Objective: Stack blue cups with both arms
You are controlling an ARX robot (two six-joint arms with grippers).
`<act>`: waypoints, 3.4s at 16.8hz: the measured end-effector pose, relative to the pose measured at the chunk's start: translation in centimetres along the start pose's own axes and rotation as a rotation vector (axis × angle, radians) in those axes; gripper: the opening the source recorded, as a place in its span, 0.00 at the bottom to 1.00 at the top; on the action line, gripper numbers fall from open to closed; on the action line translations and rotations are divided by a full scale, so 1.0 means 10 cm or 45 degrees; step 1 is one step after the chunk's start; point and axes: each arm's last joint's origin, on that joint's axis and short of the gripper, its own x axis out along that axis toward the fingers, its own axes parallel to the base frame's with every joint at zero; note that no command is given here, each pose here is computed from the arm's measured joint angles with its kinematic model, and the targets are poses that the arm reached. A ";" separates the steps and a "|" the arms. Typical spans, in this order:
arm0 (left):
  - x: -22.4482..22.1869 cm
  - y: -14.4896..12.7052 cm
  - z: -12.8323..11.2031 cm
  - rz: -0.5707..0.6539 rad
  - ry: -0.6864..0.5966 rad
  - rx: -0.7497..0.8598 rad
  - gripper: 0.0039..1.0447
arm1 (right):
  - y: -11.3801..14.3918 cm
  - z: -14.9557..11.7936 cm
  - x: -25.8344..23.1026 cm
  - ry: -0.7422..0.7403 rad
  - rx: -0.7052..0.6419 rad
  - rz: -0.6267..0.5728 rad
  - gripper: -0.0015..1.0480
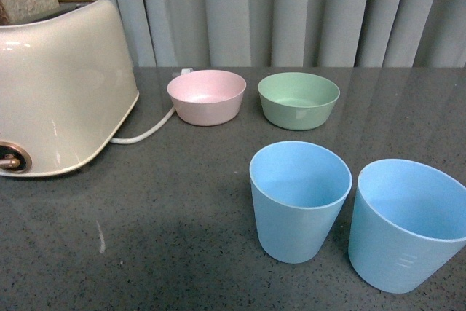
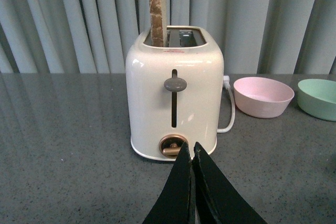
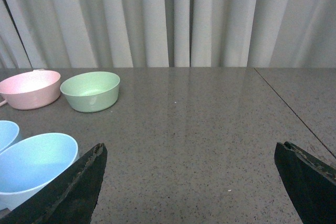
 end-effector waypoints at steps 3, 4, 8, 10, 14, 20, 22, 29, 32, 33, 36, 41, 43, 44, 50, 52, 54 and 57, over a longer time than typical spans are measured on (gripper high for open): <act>-0.10 0.00 -0.04 0.001 0.027 0.000 0.01 | 0.00 0.00 0.00 -0.001 0.000 0.000 0.94; -0.10 0.00 -0.03 0.001 0.011 0.000 0.01 | 0.00 0.00 0.00 0.000 0.000 0.000 0.94; -0.10 0.00 -0.03 0.002 0.010 -0.002 0.14 | 0.00 0.00 0.00 0.000 0.000 0.000 0.94; -0.10 0.00 -0.03 0.002 0.010 -0.002 0.37 | 0.00 0.00 0.00 0.000 0.000 0.000 0.94; -0.10 0.00 -0.03 0.002 0.010 -0.002 0.82 | -0.04 0.27 0.09 0.238 0.244 0.048 0.94; -0.10 0.00 -0.03 0.001 0.010 -0.001 0.94 | 0.26 1.03 0.55 0.361 0.241 0.376 0.94; -0.10 0.00 -0.03 0.002 0.010 -0.001 0.94 | 0.45 0.98 0.73 0.530 0.215 0.451 0.94; -0.10 0.00 -0.03 0.001 0.010 -0.001 0.94 | 0.63 0.25 1.27 0.989 0.189 0.319 0.94; -0.10 0.00 -0.03 0.002 0.010 -0.001 0.94 | 0.65 0.17 1.36 1.032 0.182 0.285 0.92; -0.10 0.00 -0.03 0.002 0.010 -0.001 0.94 | 0.67 0.16 1.38 1.034 0.173 0.271 0.84; -0.10 0.00 -0.03 0.002 0.010 -0.001 0.94 | 0.75 0.20 1.42 1.039 0.158 0.273 0.49; -0.10 0.00 -0.03 0.001 0.010 -0.001 0.94 | 0.74 0.27 1.45 1.044 0.152 0.243 0.02; -0.10 0.00 -0.03 0.002 0.010 -0.001 0.94 | 0.68 0.32 1.46 1.034 0.169 0.220 0.02; -0.10 0.00 -0.03 0.002 0.010 -0.001 0.94 | 0.66 0.37 1.46 1.019 0.175 0.213 0.02; -0.10 0.00 -0.03 0.002 0.010 -0.001 0.94 | 0.70 1.25 1.33 0.715 0.184 0.353 0.02; -0.10 0.00 -0.03 0.002 0.010 -0.001 0.94 | 0.85 1.23 1.32 0.741 0.153 0.423 0.02; -0.10 0.00 -0.03 0.002 0.010 -0.001 0.94 | 0.95 1.16 1.35 0.763 0.130 0.450 0.02; -0.10 0.00 -0.03 0.002 0.010 -0.001 0.94 | 1.04 1.07 1.40 0.789 0.110 0.466 0.02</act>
